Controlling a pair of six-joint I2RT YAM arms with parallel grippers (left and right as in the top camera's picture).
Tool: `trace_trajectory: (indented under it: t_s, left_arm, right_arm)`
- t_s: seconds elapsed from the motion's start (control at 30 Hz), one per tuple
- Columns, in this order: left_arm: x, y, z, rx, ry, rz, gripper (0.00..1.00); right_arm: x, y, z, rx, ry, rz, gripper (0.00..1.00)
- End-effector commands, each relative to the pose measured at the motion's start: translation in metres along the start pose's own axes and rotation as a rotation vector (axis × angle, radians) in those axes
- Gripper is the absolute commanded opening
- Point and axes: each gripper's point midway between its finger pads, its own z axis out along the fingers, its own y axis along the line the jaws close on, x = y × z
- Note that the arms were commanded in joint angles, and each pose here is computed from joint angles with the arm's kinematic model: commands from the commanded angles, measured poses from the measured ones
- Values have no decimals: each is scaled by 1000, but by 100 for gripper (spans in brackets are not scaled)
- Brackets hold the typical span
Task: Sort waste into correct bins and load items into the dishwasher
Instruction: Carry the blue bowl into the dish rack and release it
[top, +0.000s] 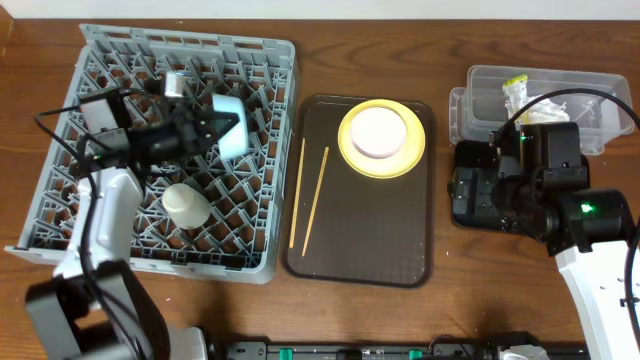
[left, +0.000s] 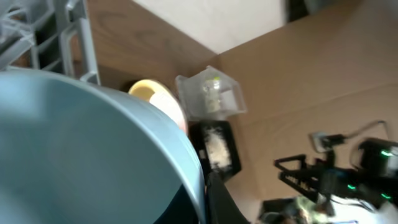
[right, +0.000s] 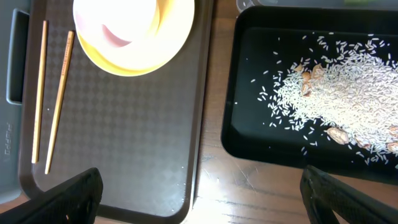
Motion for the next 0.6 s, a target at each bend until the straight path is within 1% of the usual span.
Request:
trace_trajectory:
  t_s: [0.0,0.27,0.33,0.37,0.4,0.43,0.47,0.5,0.57]
  left_arm:
    - [-3,-4,-13,157,15,-11,6]
    - [-11,49,-32,121,-51,-103,6]
    - [-16,59,-45,97,-88,-112,6]
    - [-20,64,-52,73,-112,-112,10]
    - [-22,70,-58,47,-132,-119,17]
    - [-23,72,-61,38,-140,-120,21]
    - [-25,75,-67,26,-157,-123,38]
    - [-27,77,-74,18,-174,-126,59]
    - [-28,79,-79,15,-186,-153,70]
  right_arm:
    - [-5,-1,-5,6,-21,17,99]
    - [-3,-2,-5,7,-13,18,99]
    - [-2,-2,-5,8,-7,18,99]
    - [-2,-2,-5,8,-7,19,99]
    - [-2,-2,-5,8,-7,18,99]
    - [-2,-2,-5,8,-8,18,99]
    - [-2,-2,-5,8,-7,19,99]
    - [-2,-2,-5,8,-7,18,99]
    - [-2,-2,-5,8,-7,19,99]
